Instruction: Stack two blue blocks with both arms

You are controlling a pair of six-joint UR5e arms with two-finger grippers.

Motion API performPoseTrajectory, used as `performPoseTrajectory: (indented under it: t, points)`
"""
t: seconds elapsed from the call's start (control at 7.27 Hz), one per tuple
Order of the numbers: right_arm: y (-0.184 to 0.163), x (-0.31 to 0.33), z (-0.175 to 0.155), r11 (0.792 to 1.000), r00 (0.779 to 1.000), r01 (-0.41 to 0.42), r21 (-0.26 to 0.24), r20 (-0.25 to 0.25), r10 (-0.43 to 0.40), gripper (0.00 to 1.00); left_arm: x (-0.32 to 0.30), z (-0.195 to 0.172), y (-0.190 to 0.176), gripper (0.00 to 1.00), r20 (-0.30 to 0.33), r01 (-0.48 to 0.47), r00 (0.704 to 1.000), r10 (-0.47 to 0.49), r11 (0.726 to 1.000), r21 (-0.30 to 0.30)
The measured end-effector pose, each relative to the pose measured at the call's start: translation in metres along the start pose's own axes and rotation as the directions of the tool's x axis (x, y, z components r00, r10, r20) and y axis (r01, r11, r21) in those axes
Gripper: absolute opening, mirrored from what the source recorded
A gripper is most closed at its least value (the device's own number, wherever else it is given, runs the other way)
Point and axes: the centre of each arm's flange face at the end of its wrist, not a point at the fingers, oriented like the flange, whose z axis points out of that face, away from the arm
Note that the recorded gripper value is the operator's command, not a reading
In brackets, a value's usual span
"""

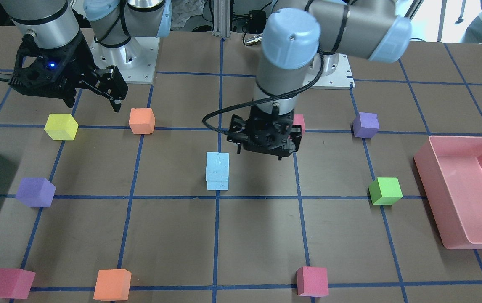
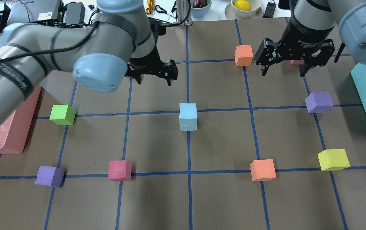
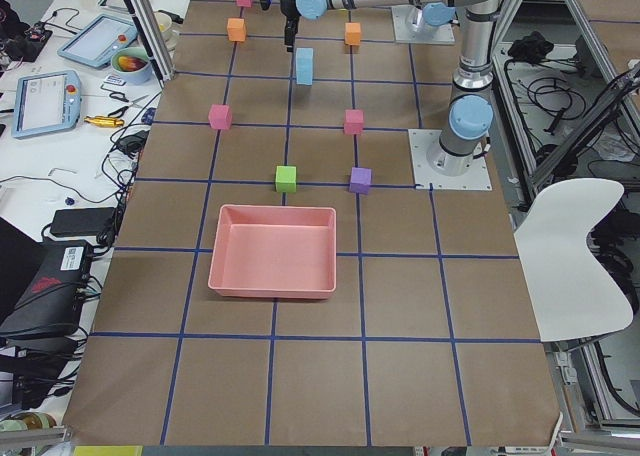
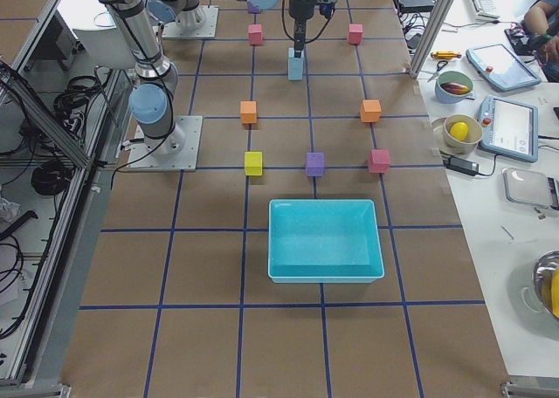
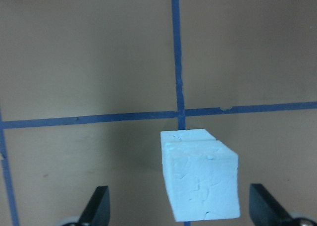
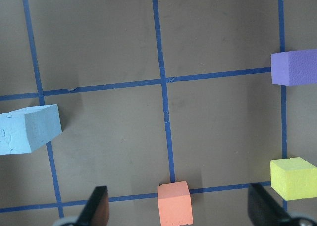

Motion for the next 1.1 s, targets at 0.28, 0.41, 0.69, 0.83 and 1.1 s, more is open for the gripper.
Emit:
performPoseTrajectory:
  t: [0.28, 0.41, 0.69, 0.83, 1.1]
  points:
    - [-0.001, 0.000, -0.001, 1.000, 1.000, -0.006, 0.013, 0.000, 0.006, 1.00, -0.079, -0.054, 0.020, 1.00, 0.007, -0.039, 0.999, 0.039, 0.999, 0.003]
    - [0.000, 0.000, -0.001, 1.000, 1.000, -0.008, 0.012, -0.001, 0.008, 1.00, -0.090, -0.072, 0.032, 1.00, 0.011, -0.025, 1.000, 0.025, 1.000, 0.005]
    - [-0.001, 0.000, -0.001, 1.000, 1.000, -0.009, 0.014, -0.001, 0.009, 1.00, -0.096, -0.083, 0.037, 1.00, 0.016, 0.068, 0.998, -0.068, 0.998, 0.016]
    - [-0.001, 0.001, -0.001, 1.000, 1.000, -0.010, 0.016, -0.001, 0.010, 1.00, -0.097, -0.087, 0.039, 1.00, 0.018, 0.081, 0.996, -0.082, 0.996, 0.023]
    - [-0.001, 0.001, -0.001, 1.000, 1.000, -0.011, 0.018, -0.001, 0.011, 1.00, -0.097, -0.092, 0.041, 1.00, 0.018, 0.086, 0.996, -0.087, 0.996, 0.034]
